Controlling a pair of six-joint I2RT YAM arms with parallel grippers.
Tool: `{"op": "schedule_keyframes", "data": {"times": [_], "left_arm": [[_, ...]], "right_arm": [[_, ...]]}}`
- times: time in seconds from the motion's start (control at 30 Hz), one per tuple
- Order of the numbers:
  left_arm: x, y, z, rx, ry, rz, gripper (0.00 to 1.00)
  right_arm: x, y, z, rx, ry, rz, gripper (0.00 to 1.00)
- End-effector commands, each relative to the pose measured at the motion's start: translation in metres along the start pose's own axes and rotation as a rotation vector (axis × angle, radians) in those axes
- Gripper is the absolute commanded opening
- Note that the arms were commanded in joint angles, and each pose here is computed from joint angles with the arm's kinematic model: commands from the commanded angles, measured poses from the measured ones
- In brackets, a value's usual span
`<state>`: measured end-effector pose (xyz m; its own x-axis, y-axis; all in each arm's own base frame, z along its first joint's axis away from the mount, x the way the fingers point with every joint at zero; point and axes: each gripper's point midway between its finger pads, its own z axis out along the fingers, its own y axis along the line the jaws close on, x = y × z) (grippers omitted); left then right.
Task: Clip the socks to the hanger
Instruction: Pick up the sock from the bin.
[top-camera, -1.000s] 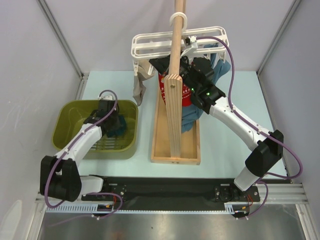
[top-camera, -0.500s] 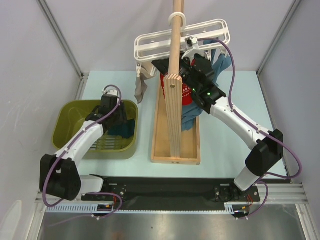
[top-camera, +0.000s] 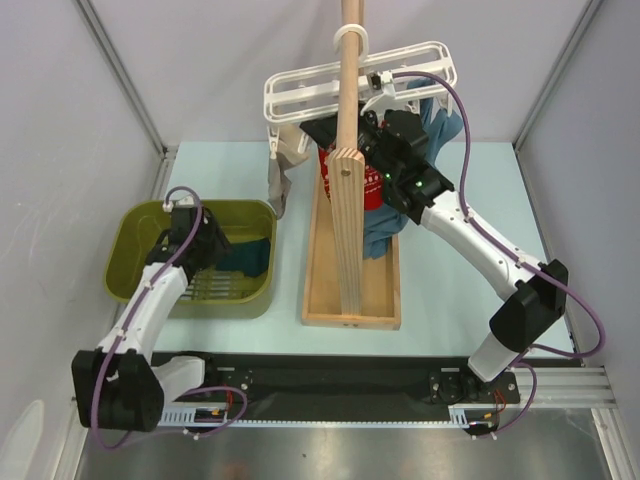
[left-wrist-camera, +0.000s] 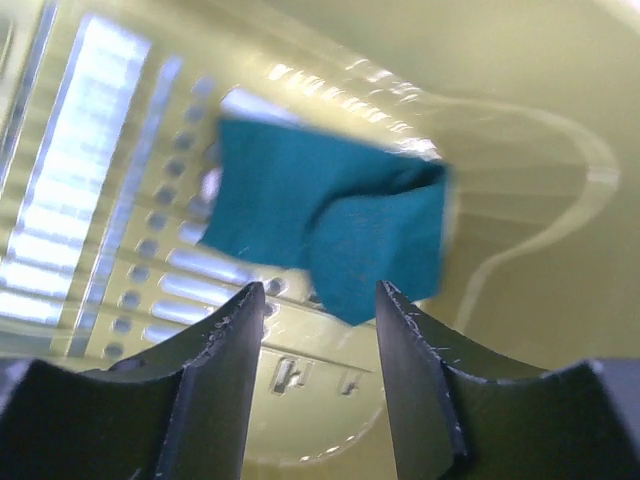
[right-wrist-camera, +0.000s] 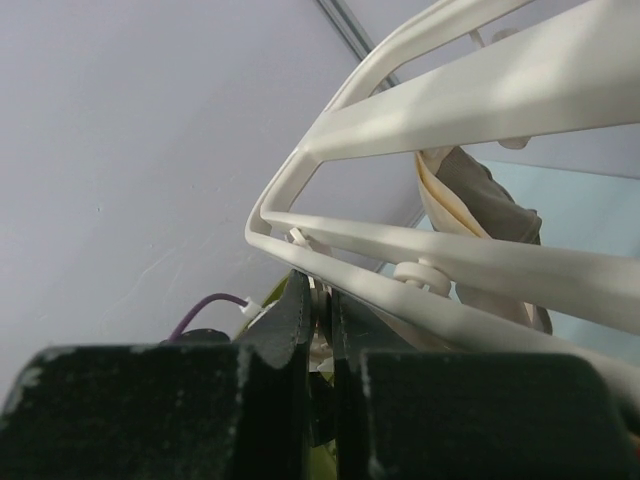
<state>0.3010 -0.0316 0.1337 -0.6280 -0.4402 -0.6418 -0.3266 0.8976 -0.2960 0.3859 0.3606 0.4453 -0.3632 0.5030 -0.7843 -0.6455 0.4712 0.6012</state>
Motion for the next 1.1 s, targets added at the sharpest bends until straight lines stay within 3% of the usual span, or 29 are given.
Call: {"op": "schedule_keyframes", "data": {"times": [0.0,0.27,0.37,0.5,0.83,0.97,1.07], "left_arm": [[0.022,0.019,0.011,-0.068,0.117,-0.177,0.52],[0.014,0.030,0.040,-0.177,0.110,-0.284,0.53],[0.001,0.034,0.049,-0.194,0.054,-0.237,0.50],[-0.006,0.050,0.059,-0.231,0.070,-0.175,0.50],[0.015,0.051,0.089,-0.184,0.136,-0.117,0.44],[0.027,0.055,0.096,-0.201,0.176,-0.123,0.39],[0.035,0.058,0.101,-0.204,0.193,-0.128,0.25]], "right_arm": [[0.018,-0.006,0.006,0.025,0.065,0.041,0.00],[0.018,-0.028,0.004,0.082,0.086,0.068,0.00],[0.017,-0.027,0.009,0.068,0.099,0.084,0.00],[0.018,-0.028,0.010,0.080,0.128,0.083,0.00],[0.016,-0.028,0.008,0.090,0.132,0.094,0.00],[0.018,-0.031,0.008,0.100,0.139,0.104,0.00],[0.019,-0.032,0.009,0.103,0.148,0.108,0.00]]}}
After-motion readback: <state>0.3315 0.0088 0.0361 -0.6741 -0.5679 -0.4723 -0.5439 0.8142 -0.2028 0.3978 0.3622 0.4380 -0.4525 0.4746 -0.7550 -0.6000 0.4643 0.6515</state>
